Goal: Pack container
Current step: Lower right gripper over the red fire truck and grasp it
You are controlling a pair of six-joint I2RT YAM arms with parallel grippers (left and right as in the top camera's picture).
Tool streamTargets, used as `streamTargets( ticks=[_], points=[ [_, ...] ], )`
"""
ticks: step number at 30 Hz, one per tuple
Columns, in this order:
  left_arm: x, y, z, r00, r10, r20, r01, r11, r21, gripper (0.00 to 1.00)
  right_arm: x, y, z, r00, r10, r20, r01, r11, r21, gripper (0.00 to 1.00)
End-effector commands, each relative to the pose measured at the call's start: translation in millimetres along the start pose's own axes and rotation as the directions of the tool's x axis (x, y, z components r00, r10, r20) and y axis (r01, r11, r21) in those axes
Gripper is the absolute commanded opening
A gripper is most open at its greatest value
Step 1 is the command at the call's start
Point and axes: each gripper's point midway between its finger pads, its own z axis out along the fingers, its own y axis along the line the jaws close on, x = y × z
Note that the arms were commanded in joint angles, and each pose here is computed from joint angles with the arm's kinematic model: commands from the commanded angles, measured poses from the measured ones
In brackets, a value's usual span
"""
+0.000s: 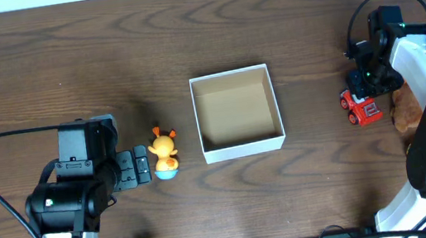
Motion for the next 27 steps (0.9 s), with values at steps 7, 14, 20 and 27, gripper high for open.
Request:
streamTargets(
  ticks=[7,14,20,27],
  points=[
    [-4.9,0.7,-3.5,1.0,-0.014,0.014,0.014,1.0,-0.001,0.98,-2.1,6.7,1.7,1.0,-0.003,0.013,0.004,0.999,-0.039,0.49],
    [-4.9,0.7,-3.5,1.0,-0.014,0.014,0.014,1.0,-0.001,0.98,-1.4,7.0,2.1,1.0,-0.003,0.011,0.003,0.999,-0.04,0.43],
    [-4.9,0.7,-3.5,1.0,-0.014,0.014,0.014,1.0,-0.001,0.98,-2.5,6.5,2.1,0.998,0.057,0.012,-0.056,0.998,-0.039,0.06],
    [-5.0,0.7,-3.5,1.0,-0.014,0.015,0.014,1.0,-0.001,0.98,-10.9,10.3,-6.5,0.993,0.108,0.038,-0.107,0.994,-0.035,0.01]
  ],
)
